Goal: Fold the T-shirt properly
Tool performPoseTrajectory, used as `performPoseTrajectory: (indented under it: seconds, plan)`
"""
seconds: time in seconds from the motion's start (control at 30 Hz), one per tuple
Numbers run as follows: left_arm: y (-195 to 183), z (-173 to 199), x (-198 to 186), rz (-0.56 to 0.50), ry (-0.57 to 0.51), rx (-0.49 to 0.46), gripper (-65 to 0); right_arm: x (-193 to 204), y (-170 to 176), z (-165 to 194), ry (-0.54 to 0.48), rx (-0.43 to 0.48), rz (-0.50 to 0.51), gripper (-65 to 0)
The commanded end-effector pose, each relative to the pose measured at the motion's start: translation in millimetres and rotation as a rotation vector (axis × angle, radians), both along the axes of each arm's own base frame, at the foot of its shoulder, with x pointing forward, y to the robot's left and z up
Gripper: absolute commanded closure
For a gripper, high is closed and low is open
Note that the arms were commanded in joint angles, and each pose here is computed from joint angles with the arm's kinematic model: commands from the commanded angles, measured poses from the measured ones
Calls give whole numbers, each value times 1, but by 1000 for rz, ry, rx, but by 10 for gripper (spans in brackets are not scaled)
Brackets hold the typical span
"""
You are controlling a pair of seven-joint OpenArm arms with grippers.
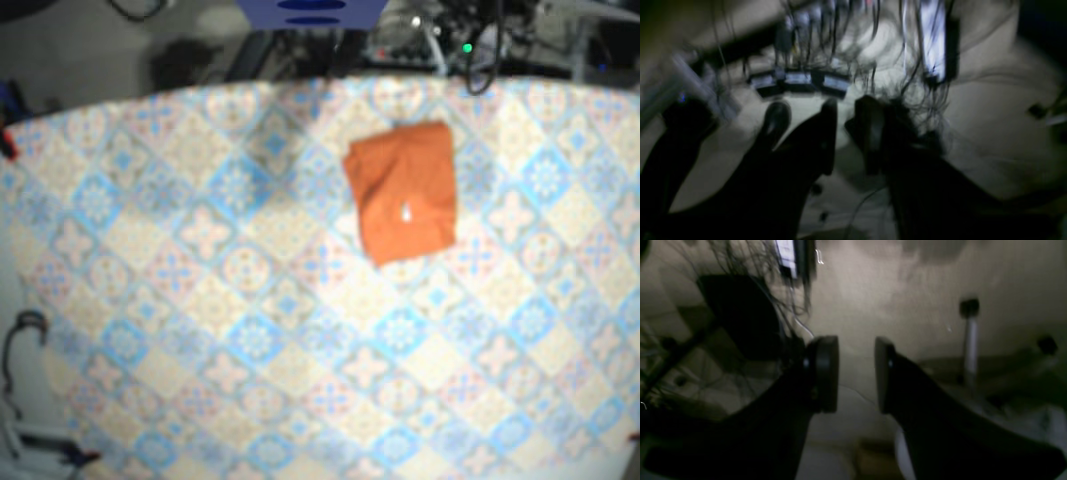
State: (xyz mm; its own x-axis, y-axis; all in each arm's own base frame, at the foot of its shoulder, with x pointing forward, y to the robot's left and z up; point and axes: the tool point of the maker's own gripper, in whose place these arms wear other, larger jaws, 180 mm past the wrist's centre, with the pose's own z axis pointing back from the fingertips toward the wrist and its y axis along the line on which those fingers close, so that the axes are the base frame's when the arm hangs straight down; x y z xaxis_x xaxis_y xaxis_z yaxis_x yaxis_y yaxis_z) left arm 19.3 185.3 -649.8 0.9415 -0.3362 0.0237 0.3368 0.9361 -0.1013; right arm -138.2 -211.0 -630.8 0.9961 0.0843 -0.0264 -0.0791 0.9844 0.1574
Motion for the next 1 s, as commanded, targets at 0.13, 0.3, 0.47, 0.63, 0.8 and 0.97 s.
performPoseTrajectory:
  seconds: [0.13,0.3,0.47,0.63,0.8,0.97]
  plan:
    - [-62,-5,3,32,19,-90,-141,46,56,-13,-92,40,-350,-181]
    - [-70,-3,39,189,-42,-108,-141,97,102,-19,-169,100,-531,-181]
    - [-61,0,66,380,-89,-124,-141,136,120,-20,-223,129,-640,-181]
    - [-62,0,68,386,-94,-128,-141,144,112,-20,-247,113,-689,-181]
    - [-64,0,65,388,-89,-130,-139,142,94,-20,-254,87,-676,-181]
    - [-63,0,65,394,-110,-132,-141,142,87,-20,-257,76,-671,-181]
